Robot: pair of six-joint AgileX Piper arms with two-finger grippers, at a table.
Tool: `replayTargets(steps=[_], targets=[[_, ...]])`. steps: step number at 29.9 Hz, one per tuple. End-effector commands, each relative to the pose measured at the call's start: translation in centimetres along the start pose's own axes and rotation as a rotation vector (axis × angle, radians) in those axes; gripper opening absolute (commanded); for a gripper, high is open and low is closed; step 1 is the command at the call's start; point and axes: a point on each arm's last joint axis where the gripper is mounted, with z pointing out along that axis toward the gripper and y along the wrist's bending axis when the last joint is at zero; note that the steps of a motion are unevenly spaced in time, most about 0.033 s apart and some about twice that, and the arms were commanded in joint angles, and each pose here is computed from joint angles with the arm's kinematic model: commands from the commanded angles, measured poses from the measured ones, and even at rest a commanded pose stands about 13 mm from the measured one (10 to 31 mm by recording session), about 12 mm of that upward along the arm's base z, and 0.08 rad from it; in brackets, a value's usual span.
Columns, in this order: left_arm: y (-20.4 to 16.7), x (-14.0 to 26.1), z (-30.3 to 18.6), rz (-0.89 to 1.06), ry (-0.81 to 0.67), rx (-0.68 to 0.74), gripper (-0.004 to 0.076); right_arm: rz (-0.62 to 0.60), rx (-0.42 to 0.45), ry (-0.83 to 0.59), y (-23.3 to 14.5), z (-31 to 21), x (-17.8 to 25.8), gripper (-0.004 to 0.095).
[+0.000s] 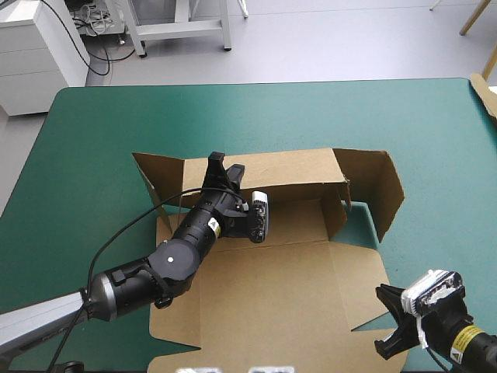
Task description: Fold the box
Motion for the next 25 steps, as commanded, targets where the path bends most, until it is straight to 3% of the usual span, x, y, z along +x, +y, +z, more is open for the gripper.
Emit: replayTargets(steps=[1, 7, 19, 25], targets=[[2.0, -0.1, -0.9, -0.030, -0.011, -0.085, -0.0008, -0.010, -0.003, -0.083, 0.0, -0.3, -1.3, 0.0175], [2.0, -0.1, -0.9, -0.042, -0.012, -0.085, -0.0008, -0.010, -0.003, -0.083, 0.0, -0.3, -1.3, 0.0464], [2.0, -0.1, -0.9, -0.045, -0.015, -0.082, -0.0008, 0.048, 0.000, -0.077, 0.0, -0.8, -1.8, 0.0470], [2.0, -0.1, -0.9, -0.045, -0.018, -0.080, -0.0008, 0.097, 0.076, 0.015, -0.6, -2.4, -4.0, 0.0470]])
